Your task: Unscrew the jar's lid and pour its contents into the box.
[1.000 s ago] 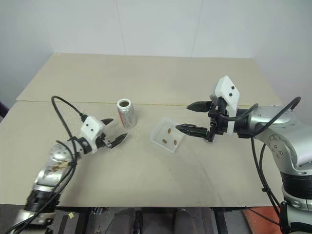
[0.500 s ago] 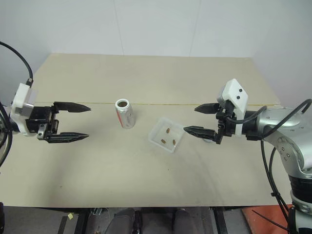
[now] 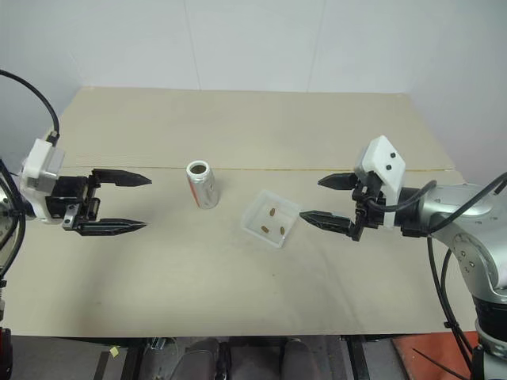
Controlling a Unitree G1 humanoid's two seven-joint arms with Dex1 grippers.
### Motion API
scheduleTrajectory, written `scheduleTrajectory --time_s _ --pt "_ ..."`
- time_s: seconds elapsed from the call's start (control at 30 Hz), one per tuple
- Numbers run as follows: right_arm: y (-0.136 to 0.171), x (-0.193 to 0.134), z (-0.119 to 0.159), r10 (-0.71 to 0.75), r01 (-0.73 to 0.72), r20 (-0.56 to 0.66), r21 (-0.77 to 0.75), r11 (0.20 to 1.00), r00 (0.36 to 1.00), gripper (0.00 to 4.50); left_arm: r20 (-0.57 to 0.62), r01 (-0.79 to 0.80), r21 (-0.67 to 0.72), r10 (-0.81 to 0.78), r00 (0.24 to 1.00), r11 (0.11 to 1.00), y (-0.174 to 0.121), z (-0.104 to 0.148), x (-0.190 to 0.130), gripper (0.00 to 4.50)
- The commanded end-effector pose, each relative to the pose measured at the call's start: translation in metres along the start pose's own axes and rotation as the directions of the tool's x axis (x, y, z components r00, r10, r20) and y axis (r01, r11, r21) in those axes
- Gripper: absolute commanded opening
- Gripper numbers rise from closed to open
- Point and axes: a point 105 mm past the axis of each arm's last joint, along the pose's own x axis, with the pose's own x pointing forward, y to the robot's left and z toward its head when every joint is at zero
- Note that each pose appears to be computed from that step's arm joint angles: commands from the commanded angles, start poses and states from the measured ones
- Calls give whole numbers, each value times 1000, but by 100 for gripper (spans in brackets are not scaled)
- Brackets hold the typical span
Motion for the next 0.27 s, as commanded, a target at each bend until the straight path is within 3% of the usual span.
scheduleTrajectory --time_s 0.03,0.27 --pt "3 -6 12 -11 12 35 -39 999 999 450 23 6 36 -7 1000 999 -3 8 -1 447" --pt "5 -8 12 -16 17 34 -40 999 999 450 29 14 32 -15 999 999 -3 7 0 447"
